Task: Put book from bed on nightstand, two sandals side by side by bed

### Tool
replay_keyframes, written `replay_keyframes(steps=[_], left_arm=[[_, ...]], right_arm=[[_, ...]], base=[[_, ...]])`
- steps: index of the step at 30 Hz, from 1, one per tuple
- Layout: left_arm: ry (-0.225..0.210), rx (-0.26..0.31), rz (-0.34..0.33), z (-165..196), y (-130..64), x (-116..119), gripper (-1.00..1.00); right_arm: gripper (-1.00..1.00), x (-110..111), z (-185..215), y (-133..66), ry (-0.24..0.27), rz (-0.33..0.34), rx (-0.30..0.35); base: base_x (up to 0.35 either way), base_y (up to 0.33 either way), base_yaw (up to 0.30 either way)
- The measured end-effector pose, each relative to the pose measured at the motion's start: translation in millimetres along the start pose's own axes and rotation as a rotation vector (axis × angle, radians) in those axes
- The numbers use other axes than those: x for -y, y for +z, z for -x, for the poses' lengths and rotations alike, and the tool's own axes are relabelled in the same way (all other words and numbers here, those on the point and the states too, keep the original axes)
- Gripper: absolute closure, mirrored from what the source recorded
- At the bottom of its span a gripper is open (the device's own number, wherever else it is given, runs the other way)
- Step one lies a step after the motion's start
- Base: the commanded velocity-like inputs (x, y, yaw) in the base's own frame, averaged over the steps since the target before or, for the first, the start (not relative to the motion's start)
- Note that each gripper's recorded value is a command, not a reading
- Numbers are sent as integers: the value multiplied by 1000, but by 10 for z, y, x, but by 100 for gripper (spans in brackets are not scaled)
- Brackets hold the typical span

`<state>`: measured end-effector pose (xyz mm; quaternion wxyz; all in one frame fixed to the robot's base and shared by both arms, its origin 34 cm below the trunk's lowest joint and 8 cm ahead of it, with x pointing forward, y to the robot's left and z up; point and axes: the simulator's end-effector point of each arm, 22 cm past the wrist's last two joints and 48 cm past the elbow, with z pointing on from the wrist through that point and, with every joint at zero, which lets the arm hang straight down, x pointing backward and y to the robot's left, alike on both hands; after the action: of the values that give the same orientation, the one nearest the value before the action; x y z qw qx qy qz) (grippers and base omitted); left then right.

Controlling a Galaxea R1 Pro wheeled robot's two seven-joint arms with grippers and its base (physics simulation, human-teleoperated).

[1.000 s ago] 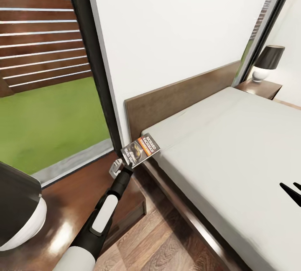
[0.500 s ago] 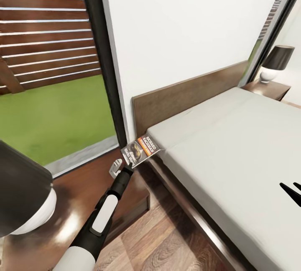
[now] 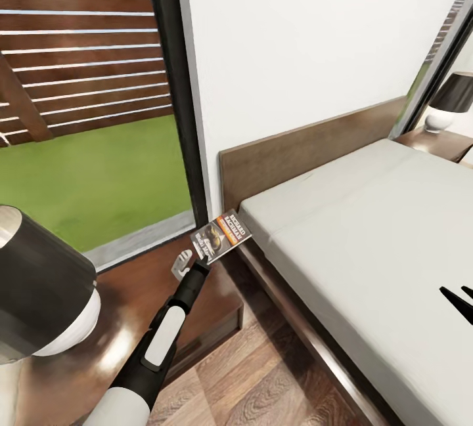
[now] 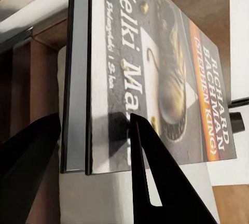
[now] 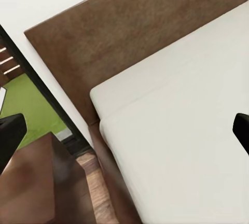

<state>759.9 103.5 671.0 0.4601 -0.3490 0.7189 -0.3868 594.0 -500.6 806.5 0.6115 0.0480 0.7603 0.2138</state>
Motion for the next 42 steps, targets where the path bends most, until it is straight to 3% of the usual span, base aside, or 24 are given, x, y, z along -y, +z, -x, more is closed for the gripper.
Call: replay_keyframes(steps=[16,33,42], left_arm=[[-1,0,0,2,0,-3,100],[-3,-6,10,-34,9,-66,100],[-5,-8,13,-44,11,-85,100]], right_arm=[[-100,-6,0,3,-1,1,0],[-100,7,-45,18,2,-2,-9],[-100,14,-58,20,3,-3,-11]], base=[[-123,0,9],[-4,0,207],[0,0,43]])
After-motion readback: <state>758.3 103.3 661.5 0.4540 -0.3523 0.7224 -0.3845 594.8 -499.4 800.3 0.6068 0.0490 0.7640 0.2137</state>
